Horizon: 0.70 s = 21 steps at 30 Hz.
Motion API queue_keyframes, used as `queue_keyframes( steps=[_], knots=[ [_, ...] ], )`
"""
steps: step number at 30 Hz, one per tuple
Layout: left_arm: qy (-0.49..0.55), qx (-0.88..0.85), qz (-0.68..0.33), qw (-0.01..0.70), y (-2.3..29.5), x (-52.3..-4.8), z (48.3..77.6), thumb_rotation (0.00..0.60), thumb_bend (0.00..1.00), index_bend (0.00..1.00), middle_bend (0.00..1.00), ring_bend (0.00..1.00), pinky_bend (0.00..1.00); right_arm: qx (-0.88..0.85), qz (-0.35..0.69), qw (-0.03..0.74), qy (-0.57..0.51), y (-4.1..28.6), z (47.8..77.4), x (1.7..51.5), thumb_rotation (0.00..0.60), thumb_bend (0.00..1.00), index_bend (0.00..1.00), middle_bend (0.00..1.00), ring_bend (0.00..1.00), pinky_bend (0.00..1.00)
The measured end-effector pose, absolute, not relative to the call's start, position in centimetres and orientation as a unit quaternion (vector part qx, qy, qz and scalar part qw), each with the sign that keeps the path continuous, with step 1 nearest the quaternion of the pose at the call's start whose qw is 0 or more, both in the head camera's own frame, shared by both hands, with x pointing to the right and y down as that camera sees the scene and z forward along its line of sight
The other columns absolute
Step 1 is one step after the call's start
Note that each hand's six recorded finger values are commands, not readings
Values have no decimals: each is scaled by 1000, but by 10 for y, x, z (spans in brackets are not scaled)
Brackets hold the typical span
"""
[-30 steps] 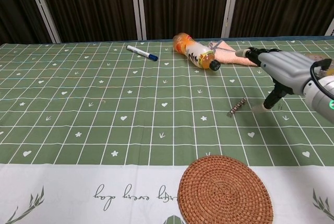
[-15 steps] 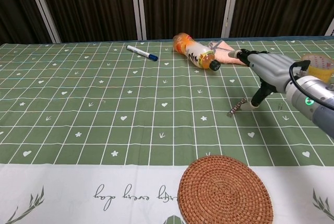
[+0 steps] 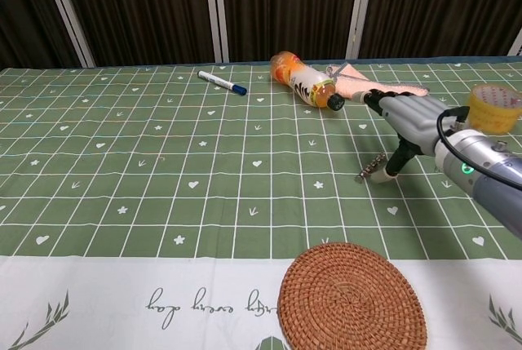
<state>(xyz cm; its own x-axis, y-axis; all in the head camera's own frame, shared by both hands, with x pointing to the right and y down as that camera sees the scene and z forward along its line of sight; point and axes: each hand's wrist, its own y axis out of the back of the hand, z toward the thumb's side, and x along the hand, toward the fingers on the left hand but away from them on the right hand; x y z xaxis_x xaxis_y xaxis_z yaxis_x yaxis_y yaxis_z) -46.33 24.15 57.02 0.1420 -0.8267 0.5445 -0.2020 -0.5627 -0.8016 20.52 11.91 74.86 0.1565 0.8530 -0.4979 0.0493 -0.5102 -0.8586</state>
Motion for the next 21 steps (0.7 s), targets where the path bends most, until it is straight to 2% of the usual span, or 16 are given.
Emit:
queue_keyframes(
  steps=[21],
  knots=[
    [374, -700, -541, 280, 241, -464, 569, 600, 10, 0, 0, 0, 0, -662, 561, 352, -350, 112, 757, 198, 600, 9, 14, 0, 0, 0]
  ],
)
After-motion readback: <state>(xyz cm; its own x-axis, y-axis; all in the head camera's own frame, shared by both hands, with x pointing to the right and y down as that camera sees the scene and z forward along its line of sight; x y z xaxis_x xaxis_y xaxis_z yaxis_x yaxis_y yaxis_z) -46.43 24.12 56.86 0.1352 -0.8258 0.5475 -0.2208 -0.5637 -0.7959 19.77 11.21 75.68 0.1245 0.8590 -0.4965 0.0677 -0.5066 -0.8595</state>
